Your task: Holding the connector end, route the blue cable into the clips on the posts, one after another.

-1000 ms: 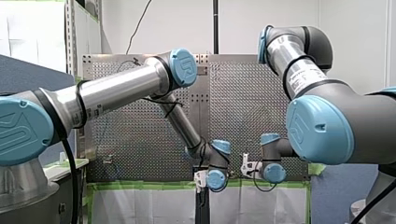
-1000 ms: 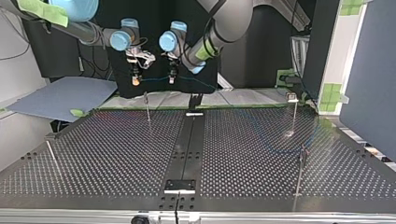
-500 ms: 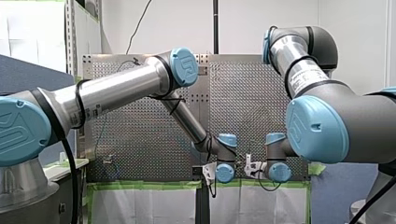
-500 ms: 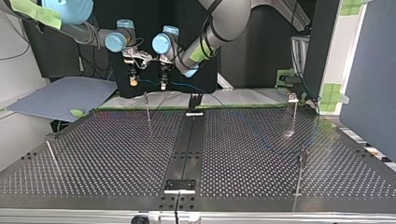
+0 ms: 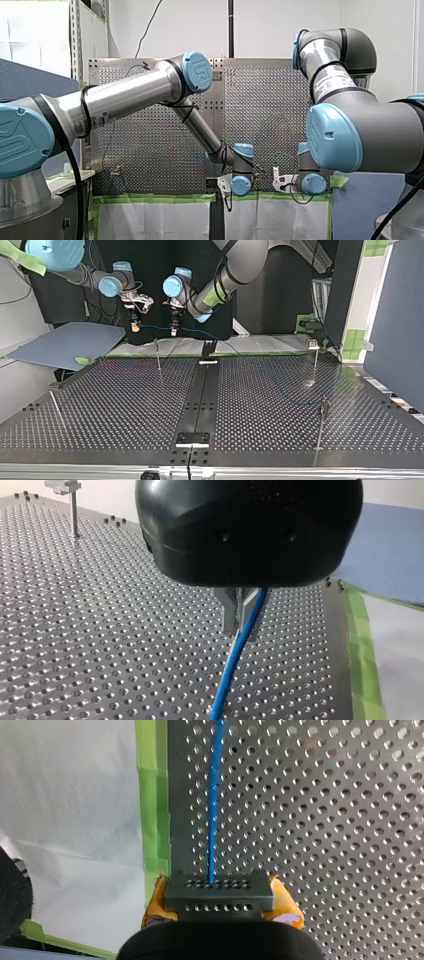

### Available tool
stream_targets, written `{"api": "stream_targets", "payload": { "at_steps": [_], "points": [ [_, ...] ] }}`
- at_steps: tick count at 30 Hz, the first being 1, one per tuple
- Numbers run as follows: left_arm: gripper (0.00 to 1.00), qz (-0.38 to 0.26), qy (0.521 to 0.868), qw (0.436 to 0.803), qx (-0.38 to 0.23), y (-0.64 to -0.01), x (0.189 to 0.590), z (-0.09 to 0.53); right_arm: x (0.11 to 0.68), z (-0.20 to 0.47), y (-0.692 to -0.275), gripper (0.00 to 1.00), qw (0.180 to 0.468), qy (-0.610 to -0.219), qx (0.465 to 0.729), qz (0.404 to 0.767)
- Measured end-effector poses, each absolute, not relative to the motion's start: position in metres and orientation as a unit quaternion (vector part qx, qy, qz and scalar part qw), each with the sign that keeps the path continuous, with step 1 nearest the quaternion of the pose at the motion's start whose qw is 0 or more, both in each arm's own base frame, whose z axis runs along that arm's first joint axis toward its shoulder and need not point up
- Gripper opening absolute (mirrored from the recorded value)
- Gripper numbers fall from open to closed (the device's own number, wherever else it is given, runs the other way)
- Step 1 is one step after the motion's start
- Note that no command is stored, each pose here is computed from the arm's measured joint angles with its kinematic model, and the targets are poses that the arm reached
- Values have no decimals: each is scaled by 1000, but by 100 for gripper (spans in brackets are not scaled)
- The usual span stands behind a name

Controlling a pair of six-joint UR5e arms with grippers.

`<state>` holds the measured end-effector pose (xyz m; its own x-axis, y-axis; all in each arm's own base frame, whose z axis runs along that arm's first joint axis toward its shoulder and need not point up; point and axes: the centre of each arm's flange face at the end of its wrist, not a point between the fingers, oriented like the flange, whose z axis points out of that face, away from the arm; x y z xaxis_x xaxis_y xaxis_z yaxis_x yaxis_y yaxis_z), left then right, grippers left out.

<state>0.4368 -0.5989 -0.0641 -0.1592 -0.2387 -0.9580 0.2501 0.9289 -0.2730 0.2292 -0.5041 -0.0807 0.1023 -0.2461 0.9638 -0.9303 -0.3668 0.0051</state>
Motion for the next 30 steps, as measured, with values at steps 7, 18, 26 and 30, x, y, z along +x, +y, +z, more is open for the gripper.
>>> {"api": "stream_targets", "payload": {
  "at_steps": [7, 18, 26, 30],
  "points": [
    [0, -189, 740, 645, 10, -595, 442, -70, 226, -77, -513, 0, 343, -422, 659, 520],
    [0, -186, 754, 630, 21, -595, 460, -100, 238, -75, -507, 0, 328, -363, 693, 530],
    [0, -198, 742, 641, 15, -609, 478, -84, 245, -69, -514, 0, 308, -338, 699, 550],
    [0, -199, 739, 643, 13, -609, 483, -81, 245, -67, -517, 0, 296, -335, 699, 558]
  ]
}}
